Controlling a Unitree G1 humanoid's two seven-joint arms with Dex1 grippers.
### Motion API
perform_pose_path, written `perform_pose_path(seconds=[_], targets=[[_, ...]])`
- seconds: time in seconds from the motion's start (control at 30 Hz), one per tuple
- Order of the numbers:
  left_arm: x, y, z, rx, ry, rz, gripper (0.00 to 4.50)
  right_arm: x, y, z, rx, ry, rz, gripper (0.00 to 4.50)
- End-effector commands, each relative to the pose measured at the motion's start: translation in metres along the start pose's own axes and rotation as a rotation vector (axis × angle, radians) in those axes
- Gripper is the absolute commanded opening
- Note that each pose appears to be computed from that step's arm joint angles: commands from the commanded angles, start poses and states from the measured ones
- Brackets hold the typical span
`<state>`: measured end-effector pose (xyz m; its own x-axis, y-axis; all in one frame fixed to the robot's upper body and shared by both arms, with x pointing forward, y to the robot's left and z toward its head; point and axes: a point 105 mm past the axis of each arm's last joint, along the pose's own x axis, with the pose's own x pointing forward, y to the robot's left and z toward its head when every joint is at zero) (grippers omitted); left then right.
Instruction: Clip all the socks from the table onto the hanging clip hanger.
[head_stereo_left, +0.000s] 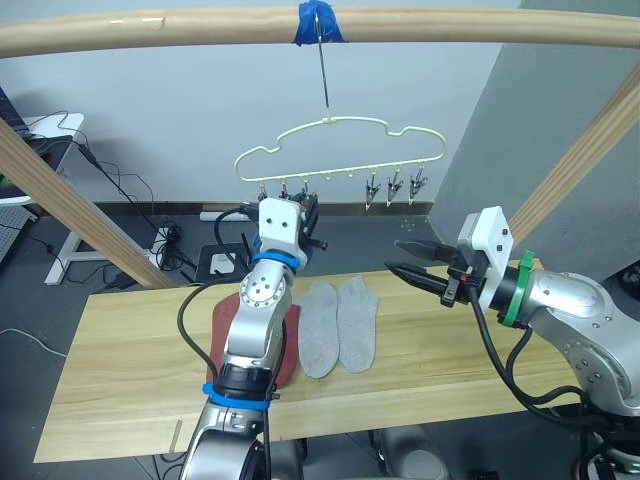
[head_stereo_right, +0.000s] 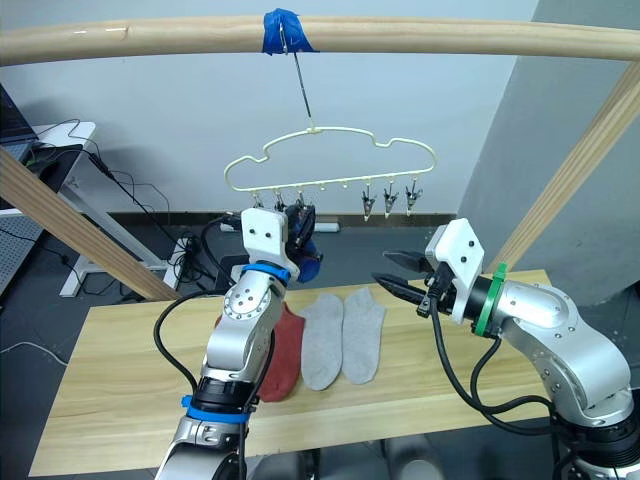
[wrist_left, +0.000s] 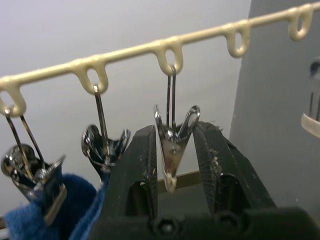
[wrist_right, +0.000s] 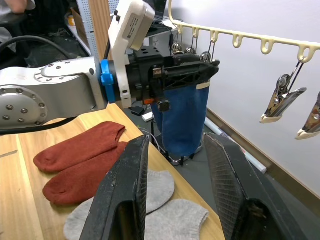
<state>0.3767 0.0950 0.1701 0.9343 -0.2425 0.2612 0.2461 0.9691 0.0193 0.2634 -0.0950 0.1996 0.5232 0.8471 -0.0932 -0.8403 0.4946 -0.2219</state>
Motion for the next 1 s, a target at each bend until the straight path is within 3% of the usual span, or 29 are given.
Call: perform_pose_path(seconds=[0.03, 0.47, 0.63, 1.0], targets=[[0.003, -0.001, 0.013, 0.01, -0.05, -0.002, 1.23, -0.004, 0.003, 0.012, -0.042, -0.032, 0.006, 1.78], [0.004, -0.003, 0.016, 0.005, -0.062, -0.01, 1.23, -0.005, 0.003, 0.011, -0.04, -0.027, 0.01, 1.78], [0.004, -0.003, 0.017, 0.01, -0.069, -0.016, 0.36, -0.005, 0.003, 0.01, -0.039, -0.023, 0.012, 1.78], [0.001, 0.0, 0.017, 0.035, -0.076, -0.03, 0.31, -0.007, 0.007, -0.001, -0.037, 0.016, 0.02, 1.78]])
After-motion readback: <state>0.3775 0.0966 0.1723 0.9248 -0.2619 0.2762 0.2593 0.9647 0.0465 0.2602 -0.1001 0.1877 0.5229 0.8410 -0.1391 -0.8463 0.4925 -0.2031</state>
